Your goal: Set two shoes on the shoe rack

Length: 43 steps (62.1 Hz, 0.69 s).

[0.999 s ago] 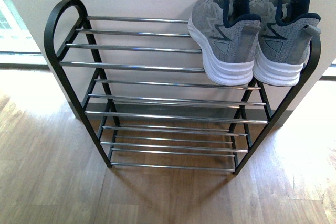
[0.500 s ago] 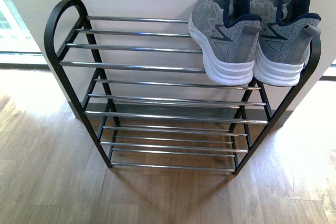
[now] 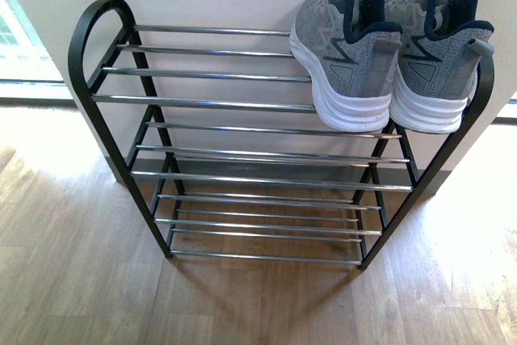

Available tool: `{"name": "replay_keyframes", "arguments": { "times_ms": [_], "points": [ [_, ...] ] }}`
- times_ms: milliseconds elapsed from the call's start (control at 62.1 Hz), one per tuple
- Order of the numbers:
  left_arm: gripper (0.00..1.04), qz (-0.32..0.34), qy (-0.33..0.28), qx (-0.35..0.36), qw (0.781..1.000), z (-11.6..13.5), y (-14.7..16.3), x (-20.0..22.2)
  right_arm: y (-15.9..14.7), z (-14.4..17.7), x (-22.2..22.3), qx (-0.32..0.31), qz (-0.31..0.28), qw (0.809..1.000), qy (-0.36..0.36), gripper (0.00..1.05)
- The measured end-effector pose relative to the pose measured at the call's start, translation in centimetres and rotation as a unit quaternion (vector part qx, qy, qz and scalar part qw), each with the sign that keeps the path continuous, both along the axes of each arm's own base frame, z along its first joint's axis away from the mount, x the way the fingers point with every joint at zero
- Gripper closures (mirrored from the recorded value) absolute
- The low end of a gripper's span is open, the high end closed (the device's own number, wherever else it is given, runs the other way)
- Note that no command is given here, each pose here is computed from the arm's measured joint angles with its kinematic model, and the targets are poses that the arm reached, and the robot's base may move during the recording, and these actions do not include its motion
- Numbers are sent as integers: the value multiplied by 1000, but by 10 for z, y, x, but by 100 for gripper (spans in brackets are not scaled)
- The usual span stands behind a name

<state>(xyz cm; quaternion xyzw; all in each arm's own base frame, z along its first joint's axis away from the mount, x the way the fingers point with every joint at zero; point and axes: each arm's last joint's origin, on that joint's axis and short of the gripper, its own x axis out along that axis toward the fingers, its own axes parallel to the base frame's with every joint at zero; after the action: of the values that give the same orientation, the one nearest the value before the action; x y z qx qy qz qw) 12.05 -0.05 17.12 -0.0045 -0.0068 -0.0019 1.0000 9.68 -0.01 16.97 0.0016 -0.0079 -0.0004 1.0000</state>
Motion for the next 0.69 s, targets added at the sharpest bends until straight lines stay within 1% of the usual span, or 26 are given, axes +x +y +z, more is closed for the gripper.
{"name": "replay_keyframes", "arguments": {
  "times_ms": [596,661,693],
  "points": [
    [104,0,0,0,1000,0,0,-13,0,0,0,0,0,1000,0,9],
    [104,0,17,0,1000,-5,0,-19,0,0,0,0,0,1000,0,9],
    [104,0,13,0,1000,-5,0,-21,0,0,0,0,0,1000,0,9]
  ]
}}
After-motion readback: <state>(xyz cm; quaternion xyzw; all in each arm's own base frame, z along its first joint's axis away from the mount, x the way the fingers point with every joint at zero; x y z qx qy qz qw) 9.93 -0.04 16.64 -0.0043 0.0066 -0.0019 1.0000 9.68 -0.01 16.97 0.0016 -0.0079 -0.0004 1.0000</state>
